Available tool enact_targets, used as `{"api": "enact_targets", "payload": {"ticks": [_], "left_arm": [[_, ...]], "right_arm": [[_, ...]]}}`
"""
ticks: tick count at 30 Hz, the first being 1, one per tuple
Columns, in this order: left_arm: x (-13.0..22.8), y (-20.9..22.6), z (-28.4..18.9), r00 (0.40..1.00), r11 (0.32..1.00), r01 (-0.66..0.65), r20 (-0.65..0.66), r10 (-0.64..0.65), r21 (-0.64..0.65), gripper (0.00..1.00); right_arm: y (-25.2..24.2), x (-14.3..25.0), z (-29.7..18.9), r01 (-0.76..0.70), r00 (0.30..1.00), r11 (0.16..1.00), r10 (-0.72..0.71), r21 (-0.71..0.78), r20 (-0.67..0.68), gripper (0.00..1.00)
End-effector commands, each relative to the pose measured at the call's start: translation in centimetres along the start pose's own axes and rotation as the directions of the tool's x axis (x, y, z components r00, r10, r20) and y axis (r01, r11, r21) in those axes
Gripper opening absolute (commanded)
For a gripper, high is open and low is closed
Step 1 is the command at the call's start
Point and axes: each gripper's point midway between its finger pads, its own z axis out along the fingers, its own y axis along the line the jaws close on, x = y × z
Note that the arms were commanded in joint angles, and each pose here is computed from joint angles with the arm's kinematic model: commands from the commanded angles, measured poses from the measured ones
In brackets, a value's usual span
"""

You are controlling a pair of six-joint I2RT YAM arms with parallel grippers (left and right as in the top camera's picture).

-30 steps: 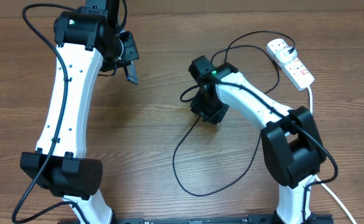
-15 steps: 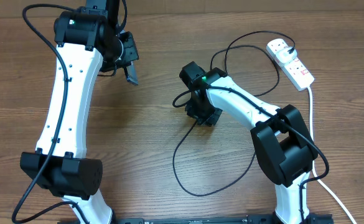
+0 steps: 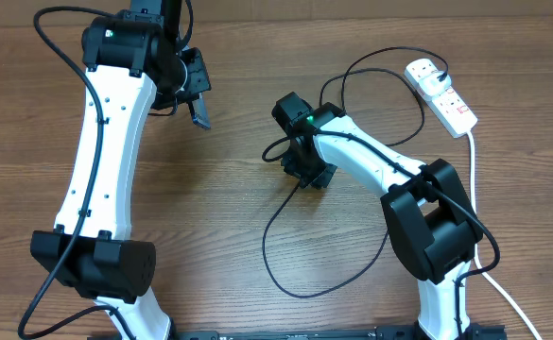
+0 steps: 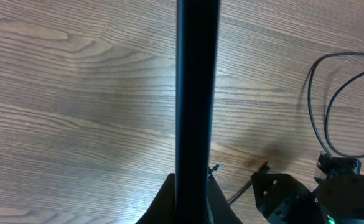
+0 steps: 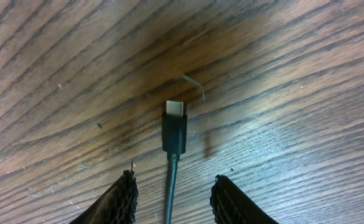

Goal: Plug charger to phone and switch on socket
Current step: 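Grasp the USB-C plug with the right gripper and lift it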

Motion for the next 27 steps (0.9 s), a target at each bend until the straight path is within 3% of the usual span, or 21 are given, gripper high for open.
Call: {"api": "enact_targets", "payload": {"ticks": [1,12,18,27], "left_arm": [[-0.3,-0.2,-0.9,0.999,1.0,0.023,0.027,-0.023,0.008,0.04],[-0.3,-0.1,-0.9,0.999,1.0,0.023,0.028,-0.023,0.008,0.04],[-0.3,-0.2,-0.9,0.999,1.0,0.023,0.028,-0.023,0.009,0.04],[-0.2,-0.4,-0.9,0.999,1.0,0.022,0.022,-0.023,0.019,0.04]], "right_arm": [[-0.4,-0.3,1.2,-0.011,1.0,0.999,0.011,0.032,0.005,0.39],[-0.4,-0.4,2.1,-0.011,1.0,0.999,0.011,0.038,0.003,0.35],[-0.7,-0.2,2.6,-0.012,1.0,0.999,0.012,0.045,-0.003,0.28],[0.3,0.5,2.8,0.049,0.998,0.999,-0.05,-0.013,-0.044,0.04]]}}
